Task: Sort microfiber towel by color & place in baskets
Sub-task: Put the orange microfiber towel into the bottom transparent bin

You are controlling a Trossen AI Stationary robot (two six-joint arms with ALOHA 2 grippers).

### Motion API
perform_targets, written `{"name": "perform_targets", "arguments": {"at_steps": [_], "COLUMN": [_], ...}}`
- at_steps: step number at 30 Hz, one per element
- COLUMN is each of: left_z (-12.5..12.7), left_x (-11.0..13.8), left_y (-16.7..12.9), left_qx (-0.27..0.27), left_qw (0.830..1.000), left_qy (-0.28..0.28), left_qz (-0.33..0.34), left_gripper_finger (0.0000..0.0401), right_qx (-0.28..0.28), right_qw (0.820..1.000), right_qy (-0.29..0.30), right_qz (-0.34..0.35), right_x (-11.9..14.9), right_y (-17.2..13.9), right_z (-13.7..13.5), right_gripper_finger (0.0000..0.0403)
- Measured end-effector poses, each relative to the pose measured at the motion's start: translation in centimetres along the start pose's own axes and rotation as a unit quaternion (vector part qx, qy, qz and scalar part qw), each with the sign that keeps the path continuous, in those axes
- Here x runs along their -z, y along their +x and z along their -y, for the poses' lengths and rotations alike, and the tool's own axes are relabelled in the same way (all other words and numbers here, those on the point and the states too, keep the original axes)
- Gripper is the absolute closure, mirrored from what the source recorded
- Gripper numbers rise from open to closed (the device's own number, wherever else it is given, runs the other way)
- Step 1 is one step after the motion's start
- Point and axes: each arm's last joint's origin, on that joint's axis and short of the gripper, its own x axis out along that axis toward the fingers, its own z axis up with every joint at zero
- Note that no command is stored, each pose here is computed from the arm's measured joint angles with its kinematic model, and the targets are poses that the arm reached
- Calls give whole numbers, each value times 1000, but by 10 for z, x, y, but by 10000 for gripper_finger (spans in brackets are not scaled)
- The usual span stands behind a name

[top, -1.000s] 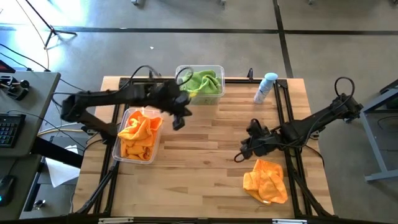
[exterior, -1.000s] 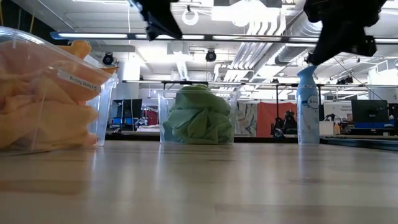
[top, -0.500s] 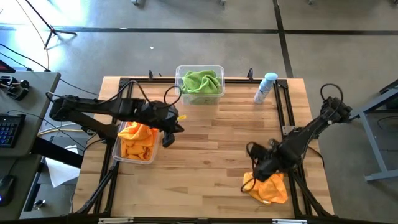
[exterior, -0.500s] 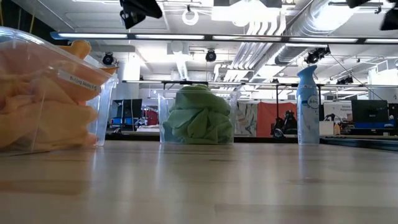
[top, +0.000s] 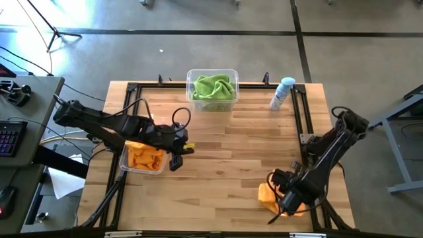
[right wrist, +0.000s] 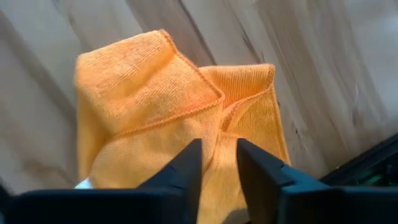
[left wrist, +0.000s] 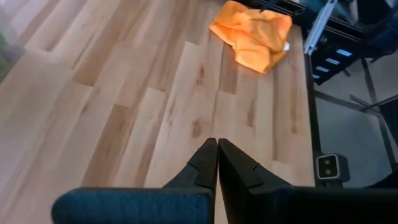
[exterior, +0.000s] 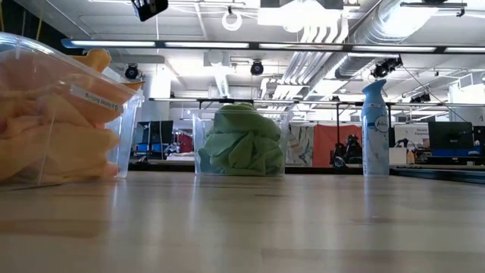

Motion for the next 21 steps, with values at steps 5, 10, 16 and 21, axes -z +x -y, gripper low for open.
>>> {"name": "perform_targets", "arguments": {"at_steps": [5, 10, 16, 21], "left_z": [4, 4, 4, 4], "left_x": [1, 1, 1, 1], "left_y": [-1, -1, -1, 0], "left_qx": [7, 5, 6, 6], "left_qw": [1000, 999, 999, 999], "left_qy": [-9, -34, -35, -35], "left_qz": [2, 3, 4, 4], "left_gripper_finger": [401, 401, 401, 401], "right_qx": [32, 35, 33, 18], "right_qw": [999, 999, 999, 999], "right_qy": [-11, -32, -41, -39], "right_qz": [5, 3, 1, 1], "right_x": [3, 3, 3, 4], "right_y": [15, 30, 47, 62], "right_z": [-10, -22, -35, -49], "right_gripper_finger": [247, 211, 214, 230]}}
